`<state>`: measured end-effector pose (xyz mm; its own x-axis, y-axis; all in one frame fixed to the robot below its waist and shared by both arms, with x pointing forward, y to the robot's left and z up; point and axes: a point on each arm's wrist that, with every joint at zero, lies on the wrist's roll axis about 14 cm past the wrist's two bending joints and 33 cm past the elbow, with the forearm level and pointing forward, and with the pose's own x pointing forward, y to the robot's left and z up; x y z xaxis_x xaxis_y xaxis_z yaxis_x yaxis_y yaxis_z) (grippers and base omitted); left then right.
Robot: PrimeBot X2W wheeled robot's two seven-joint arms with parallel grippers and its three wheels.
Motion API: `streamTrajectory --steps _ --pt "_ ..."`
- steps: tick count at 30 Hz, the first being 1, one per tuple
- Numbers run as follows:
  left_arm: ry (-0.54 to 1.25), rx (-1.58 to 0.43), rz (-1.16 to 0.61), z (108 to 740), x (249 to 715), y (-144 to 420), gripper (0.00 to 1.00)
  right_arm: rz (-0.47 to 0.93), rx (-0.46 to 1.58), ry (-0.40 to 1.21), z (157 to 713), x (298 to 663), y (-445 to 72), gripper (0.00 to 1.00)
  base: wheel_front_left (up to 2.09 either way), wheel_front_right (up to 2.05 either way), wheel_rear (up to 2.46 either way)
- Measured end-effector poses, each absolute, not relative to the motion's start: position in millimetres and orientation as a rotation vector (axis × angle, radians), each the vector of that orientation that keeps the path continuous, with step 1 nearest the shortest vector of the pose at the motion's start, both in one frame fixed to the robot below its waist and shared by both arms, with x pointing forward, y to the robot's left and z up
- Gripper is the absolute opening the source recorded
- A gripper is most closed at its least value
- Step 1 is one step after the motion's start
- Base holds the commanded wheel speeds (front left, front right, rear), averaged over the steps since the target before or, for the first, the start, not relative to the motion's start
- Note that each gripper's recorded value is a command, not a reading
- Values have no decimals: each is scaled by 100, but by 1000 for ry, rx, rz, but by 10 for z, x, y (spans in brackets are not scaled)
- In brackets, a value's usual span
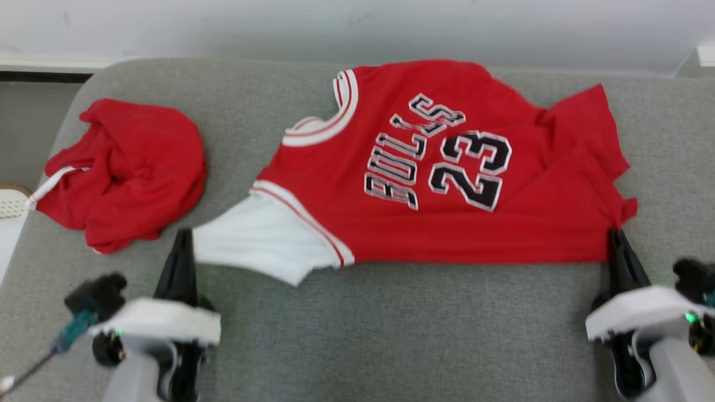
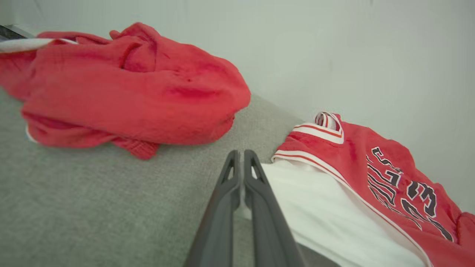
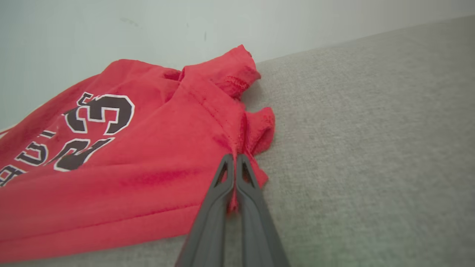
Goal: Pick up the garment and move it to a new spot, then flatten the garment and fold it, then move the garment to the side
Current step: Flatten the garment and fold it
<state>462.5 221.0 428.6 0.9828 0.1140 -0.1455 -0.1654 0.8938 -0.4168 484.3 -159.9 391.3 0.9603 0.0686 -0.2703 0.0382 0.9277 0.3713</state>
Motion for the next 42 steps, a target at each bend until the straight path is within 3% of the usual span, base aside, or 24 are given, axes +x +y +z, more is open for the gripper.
streamTrajectory --steps 13,22,30,42 --pt "131 -389 126 4328 3532 2063 0 -65 369 256 3980 3636 -1971 0 0 0 0" --pt "137 -383 117 4578 3341 1964 0 -75 300 284 4250 3319 -2140 0 0 0 0" --pt "150 -378 43 4872 3543 1915 0 -41 275 328 4437 3340 -2120 0 0 0 0" --pt "316 -368 -112 4752 4445 1724 0 14 224 404 4417 4086 -1978 0 0 0 0"
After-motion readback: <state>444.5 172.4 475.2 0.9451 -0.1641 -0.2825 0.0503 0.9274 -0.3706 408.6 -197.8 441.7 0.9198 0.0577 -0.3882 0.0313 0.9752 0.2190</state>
